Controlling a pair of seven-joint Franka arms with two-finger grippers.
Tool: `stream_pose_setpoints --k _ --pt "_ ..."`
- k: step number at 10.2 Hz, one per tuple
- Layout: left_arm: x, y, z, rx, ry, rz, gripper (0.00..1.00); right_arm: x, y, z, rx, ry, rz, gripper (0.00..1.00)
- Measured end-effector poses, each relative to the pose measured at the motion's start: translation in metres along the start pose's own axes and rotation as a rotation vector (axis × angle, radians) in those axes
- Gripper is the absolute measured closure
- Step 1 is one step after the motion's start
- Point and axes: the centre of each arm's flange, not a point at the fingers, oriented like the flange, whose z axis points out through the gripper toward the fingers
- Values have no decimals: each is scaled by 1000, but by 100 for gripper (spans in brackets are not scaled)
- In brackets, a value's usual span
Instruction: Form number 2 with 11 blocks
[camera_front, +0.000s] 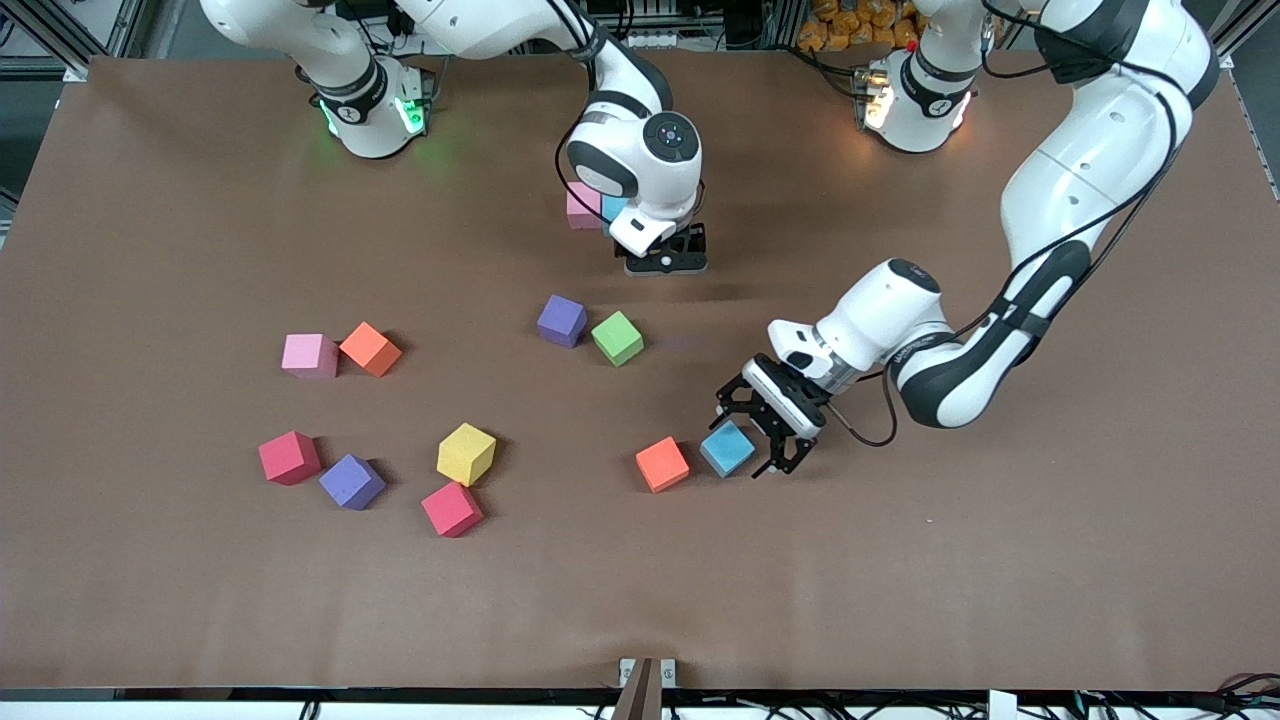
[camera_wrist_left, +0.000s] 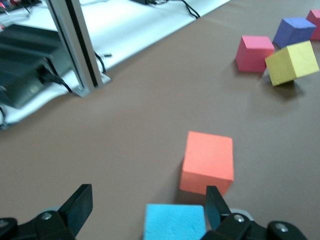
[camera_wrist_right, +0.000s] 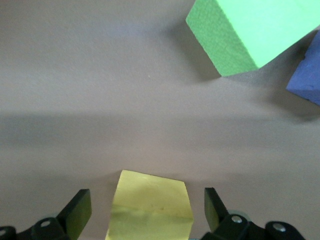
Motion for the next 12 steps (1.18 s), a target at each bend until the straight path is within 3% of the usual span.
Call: stream_pose_setpoints --k 3,6,10,12 --pt "44 -6 -40 55 50 33 0 21 9 -33 26 32 40 0" --pt "63 22 -70 62 40 -20 0 68 52 -72 23 52 133 0" --pt "79 49 -100 85 26 -67 0 154 155 -74 -16 27 233 0" --pt "84 64 -108 81 25 -160 0 191 210 -73 -22 16 255 0"
